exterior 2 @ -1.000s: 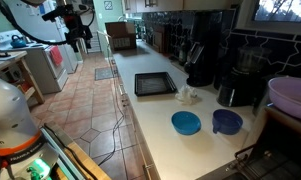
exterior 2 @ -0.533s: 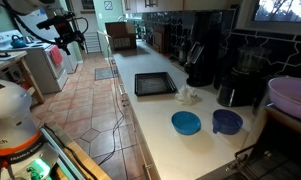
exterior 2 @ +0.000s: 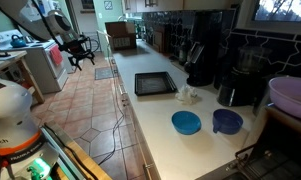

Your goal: Open the bottom middle drawer

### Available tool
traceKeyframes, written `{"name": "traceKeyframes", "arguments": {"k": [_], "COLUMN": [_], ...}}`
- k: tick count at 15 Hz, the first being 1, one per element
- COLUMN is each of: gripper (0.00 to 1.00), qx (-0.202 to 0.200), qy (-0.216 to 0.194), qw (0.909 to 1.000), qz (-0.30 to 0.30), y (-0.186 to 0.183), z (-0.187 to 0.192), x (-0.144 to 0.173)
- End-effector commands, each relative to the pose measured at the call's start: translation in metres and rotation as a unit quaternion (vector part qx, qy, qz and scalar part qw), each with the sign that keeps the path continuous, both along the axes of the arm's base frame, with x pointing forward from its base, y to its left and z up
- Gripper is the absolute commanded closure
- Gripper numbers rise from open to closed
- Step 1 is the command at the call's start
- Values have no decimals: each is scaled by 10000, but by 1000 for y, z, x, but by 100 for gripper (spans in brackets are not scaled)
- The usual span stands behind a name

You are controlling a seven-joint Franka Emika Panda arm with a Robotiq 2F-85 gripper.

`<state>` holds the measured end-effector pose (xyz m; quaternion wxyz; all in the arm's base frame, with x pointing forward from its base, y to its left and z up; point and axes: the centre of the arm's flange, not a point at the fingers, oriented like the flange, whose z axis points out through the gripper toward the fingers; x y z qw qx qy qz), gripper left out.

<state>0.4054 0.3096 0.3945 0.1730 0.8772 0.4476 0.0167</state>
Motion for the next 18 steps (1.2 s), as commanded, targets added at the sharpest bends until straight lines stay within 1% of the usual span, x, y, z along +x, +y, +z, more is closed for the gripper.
{"name": "traceKeyframes", "arguments": {"k": [1,2,3,5,11,12,16,18], "gripper": [0,0,0,0,0,0,0,0], "qx": [-429,-278,-358,-388,-357,-430,-455,-465], "qy": [141,76,164,252,218,136,190,136], "qw": [9986,9994,9990,9987,9989,9985,9980,9979], "qz": [288,165,208,220,228,297,389,430], "y": [5,-2,-3,-3,0,2,14,19], "z": [-61,-36,-51,-65,-61,-68,-100,-121], "x": [39,15,22,30,33,38,49,54]}}
